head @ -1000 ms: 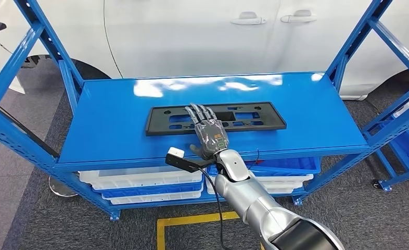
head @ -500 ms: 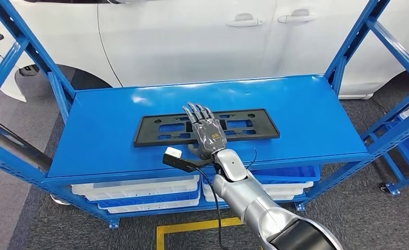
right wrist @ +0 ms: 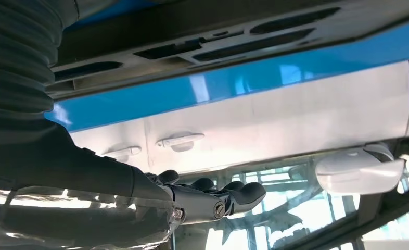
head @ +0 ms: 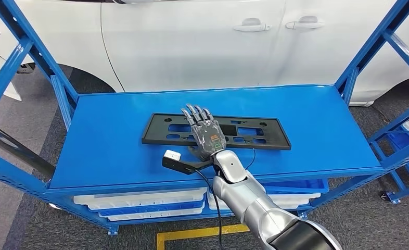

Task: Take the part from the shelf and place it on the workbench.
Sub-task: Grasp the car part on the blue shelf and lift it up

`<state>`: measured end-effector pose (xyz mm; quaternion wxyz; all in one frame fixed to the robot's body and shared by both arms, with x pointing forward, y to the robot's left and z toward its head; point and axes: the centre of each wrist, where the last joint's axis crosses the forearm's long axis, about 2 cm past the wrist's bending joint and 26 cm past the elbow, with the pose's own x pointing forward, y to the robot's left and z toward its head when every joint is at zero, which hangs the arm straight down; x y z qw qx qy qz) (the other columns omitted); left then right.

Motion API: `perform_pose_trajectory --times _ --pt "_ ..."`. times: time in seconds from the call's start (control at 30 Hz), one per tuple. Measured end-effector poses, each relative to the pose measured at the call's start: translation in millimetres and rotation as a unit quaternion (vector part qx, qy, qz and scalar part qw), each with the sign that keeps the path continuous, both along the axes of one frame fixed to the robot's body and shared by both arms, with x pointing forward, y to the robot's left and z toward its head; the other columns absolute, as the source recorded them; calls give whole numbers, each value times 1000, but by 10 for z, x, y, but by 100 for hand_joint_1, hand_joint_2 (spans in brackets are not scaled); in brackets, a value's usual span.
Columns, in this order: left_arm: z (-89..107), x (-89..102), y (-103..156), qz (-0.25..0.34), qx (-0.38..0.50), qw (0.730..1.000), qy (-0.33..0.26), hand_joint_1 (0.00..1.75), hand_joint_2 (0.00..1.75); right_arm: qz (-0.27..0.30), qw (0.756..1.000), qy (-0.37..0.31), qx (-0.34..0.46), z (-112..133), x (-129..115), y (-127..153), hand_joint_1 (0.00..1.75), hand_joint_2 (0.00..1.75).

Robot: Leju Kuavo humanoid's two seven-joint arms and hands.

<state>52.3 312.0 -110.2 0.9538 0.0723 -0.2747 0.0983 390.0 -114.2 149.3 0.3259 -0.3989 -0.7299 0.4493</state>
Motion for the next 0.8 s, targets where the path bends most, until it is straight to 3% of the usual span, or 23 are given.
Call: perform_pose_trajectory --times 0.1,0.13,0.23,0.27,0.43,0.8 --pt "-1 -10 -1 3 0 1000 -1 0 0 -14 1000 1 -14 -26 -2 -26 3 175" --pt "-1 -11 -2 3 0 1000 -2 0 0 -20 1000 0 -19 -24 3 -34 35 175" --pt "-1 -5 -7 5 0 1000 -4 0 0 -30 999 -3 -34 -16 17 -48 155 175" --pt "-1 -5 -7 5 0 1000 -4 0 0 -33 999 -3 -39 -18 17 -51 166 175" --pt "-1 -5 -3 8 0 1000 -5 0 0 -43 998 -5 -52 -25 17 -60 175 175" --pt "0 -6 25 15 1 999 -34 0 0 -43 998 -9 -53 -28 16 -109 175 175"
